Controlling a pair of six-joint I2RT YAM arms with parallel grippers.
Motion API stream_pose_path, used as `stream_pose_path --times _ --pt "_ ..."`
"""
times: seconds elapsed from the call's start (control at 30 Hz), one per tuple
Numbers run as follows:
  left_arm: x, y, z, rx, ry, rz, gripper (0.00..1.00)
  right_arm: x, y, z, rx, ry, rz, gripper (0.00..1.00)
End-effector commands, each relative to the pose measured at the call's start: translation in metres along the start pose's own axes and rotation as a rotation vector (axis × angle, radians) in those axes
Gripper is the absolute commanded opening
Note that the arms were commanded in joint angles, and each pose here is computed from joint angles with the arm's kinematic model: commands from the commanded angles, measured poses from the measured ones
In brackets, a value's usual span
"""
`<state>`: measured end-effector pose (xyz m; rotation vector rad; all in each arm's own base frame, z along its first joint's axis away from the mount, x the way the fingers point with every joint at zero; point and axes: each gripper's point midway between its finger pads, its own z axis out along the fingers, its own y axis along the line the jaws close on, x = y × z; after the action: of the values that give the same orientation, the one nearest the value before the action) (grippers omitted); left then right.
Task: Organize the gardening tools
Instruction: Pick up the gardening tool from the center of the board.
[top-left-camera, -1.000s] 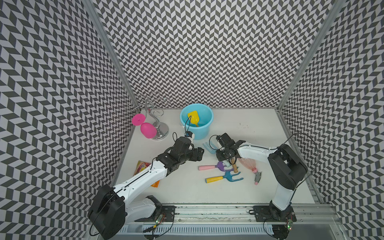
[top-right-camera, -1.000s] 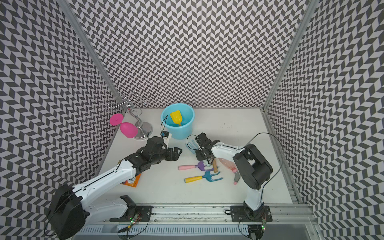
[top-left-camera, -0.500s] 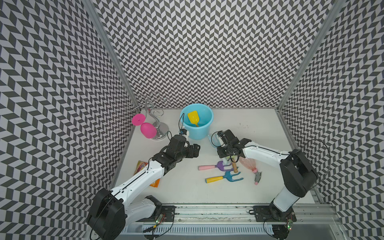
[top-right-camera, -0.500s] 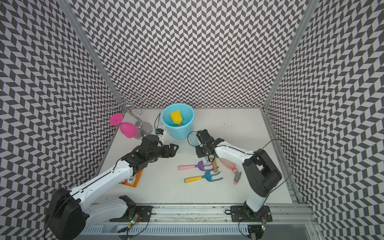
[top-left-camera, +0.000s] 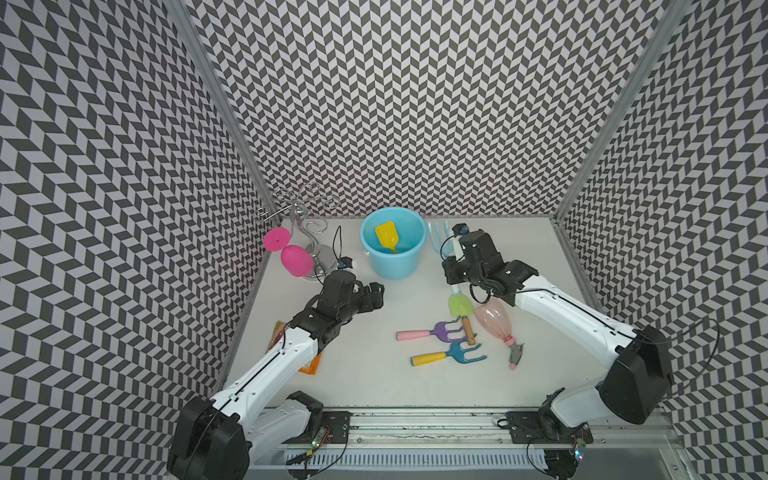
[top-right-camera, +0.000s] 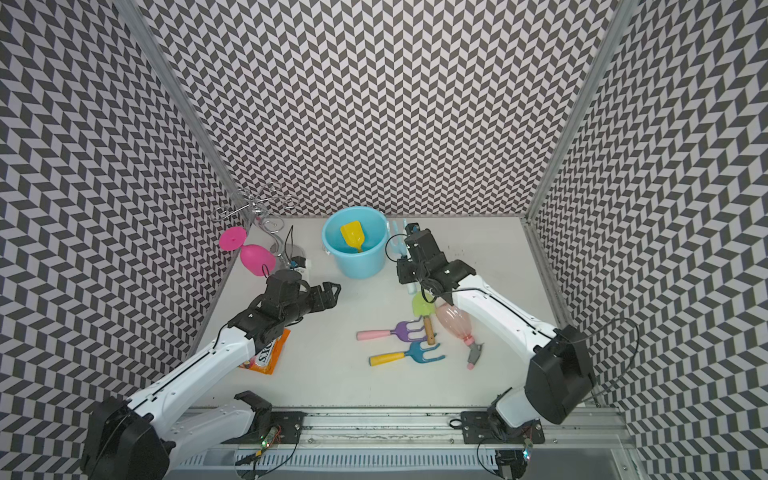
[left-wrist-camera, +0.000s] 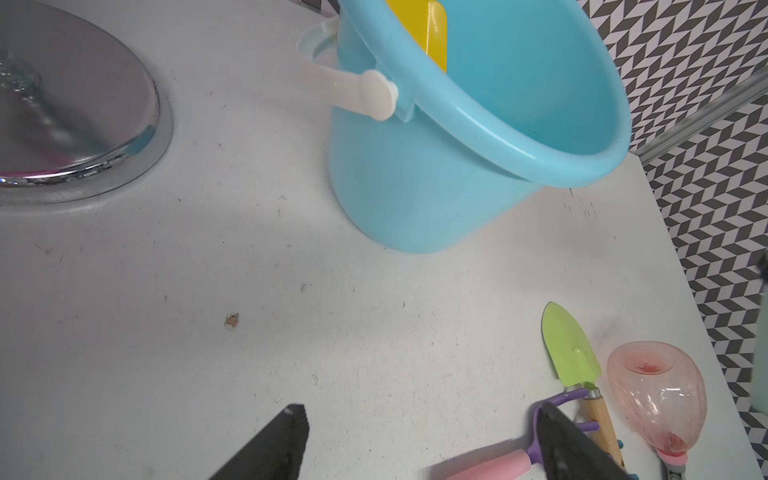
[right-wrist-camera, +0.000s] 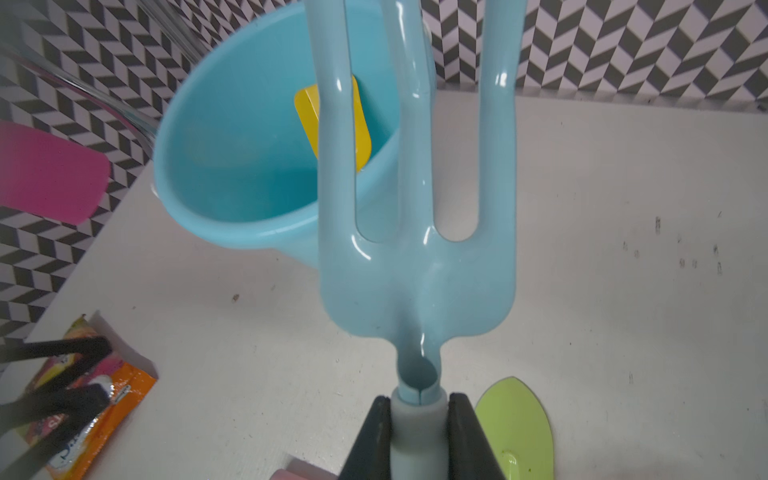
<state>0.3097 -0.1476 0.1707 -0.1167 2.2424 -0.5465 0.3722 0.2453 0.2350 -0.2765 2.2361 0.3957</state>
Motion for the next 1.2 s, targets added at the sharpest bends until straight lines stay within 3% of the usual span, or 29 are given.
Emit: stream_pose_path --times 0.0,0.27,0.47,0.9,1.17 --pt "0.000 0.005 -0.004 -0.010 -0.011 -0.019 0.88 -0.070 0.019 -0.022 -0.058 -0.208 0.009 0.20" --pt "0.002 0.005 -0.010 0.006 -0.004 -0.025 0.89 -0.153 0.067 0.008 -0.180 -0.322 -0.013 0.20" --pt "0.000 0.001 -0.018 0.028 -0.022 -0.022 0.89 -0.178 0.092 0.052 -0.237 -0.348 -0.029 0.20" --pt "-0.004 0.000 -0.021 0.028 -0.029 -0.003 0.89 -0.146 0.105 0.139 -0.287 -0.288 -0.027 0.20" --pt "-0.004 0.001 -0.019 0.022 -0.027 -0.002 0.89 -0.126 0.103 0.166 -0.274 -0.235 -0.037 0.21"
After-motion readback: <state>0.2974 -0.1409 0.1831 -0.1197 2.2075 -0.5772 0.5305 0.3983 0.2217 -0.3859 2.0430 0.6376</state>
